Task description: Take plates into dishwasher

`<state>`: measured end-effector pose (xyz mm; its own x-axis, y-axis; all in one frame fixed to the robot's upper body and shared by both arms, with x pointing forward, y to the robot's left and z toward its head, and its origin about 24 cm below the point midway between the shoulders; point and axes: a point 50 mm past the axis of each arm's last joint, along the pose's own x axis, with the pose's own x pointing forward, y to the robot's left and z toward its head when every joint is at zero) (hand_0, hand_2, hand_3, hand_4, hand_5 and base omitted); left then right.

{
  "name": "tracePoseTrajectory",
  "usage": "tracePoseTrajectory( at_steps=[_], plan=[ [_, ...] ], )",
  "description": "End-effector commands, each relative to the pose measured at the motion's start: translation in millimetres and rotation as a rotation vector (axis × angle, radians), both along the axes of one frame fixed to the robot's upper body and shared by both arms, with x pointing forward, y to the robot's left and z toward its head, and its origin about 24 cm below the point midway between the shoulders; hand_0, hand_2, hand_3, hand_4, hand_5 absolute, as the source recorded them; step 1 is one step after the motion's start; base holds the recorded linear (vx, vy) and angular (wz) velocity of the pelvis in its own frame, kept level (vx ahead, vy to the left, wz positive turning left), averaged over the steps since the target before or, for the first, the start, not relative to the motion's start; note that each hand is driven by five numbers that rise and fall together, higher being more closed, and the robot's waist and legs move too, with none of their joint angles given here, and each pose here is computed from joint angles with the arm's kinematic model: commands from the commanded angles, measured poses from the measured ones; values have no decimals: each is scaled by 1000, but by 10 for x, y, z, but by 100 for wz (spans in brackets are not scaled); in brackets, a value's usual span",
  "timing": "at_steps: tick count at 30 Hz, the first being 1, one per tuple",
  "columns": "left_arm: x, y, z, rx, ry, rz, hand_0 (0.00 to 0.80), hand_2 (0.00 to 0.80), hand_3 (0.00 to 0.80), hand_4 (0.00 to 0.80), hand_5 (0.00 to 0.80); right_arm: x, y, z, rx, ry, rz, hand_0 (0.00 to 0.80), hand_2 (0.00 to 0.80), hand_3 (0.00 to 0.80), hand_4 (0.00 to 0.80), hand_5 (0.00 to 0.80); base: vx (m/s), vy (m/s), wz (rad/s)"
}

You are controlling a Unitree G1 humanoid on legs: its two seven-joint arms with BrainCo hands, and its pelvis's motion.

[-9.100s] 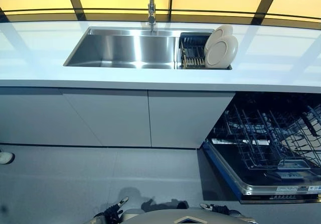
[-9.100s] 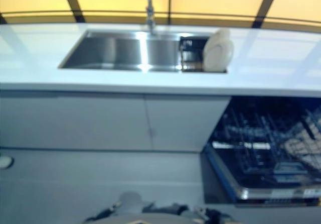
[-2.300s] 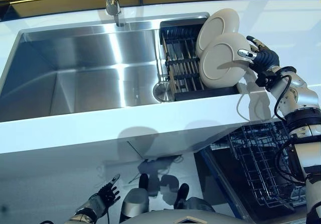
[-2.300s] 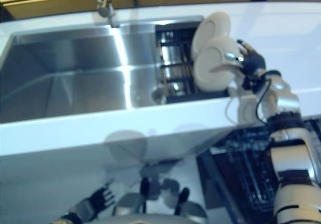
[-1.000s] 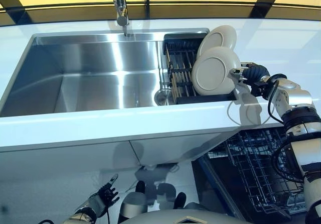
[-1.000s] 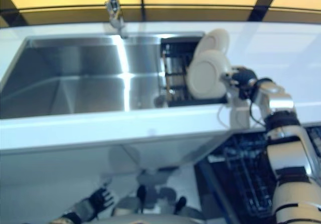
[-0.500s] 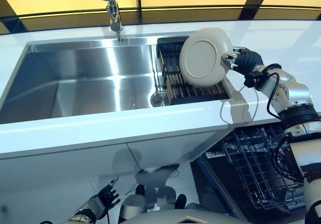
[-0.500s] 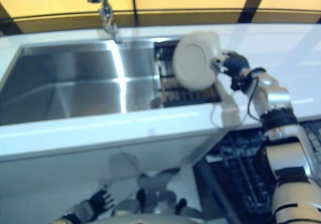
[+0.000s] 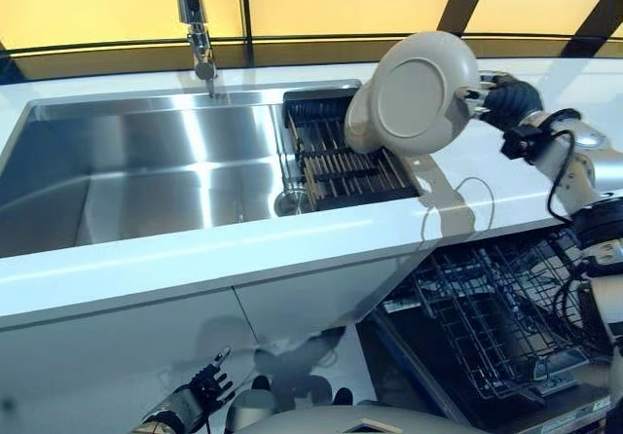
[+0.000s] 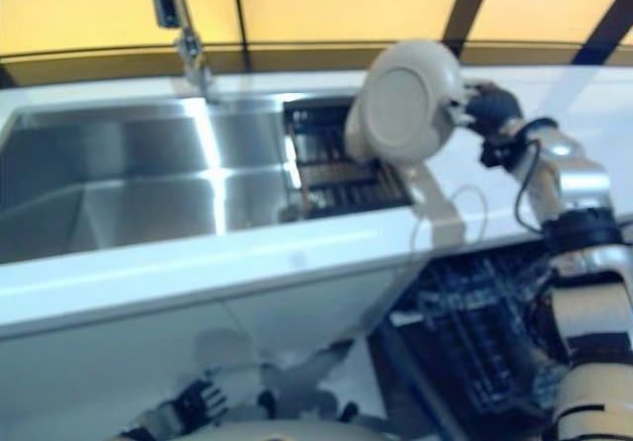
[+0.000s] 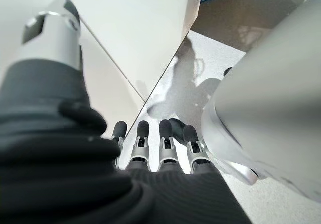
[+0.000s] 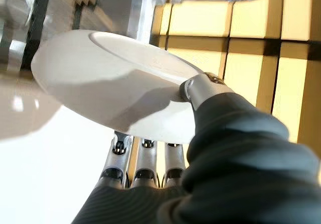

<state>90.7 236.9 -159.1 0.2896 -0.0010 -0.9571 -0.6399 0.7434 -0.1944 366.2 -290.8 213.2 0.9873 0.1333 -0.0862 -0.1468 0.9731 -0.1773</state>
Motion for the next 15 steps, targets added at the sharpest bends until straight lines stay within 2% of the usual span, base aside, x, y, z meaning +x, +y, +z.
tracePoseTrajectory(
  at_steps=[1,7,15],
  plan=[
    [-74,129,9,17,5,40,0,0,0,0,0,-79,-124,531,-137,-154,-9,800,800,800,800,800,-3,53,-14],
    [-152,178,9,22,2,71,0,0,0,0,0,-299,-394,486,-229,-146,-62,800,800,800,800,800,-11,47,-21],
    [-68,226,43,50,-54,65,0,0,0,0,0,-587,-621,136,-273,-107,-84,800,800,800,800,800,-52,-12,-17]
  ],
)
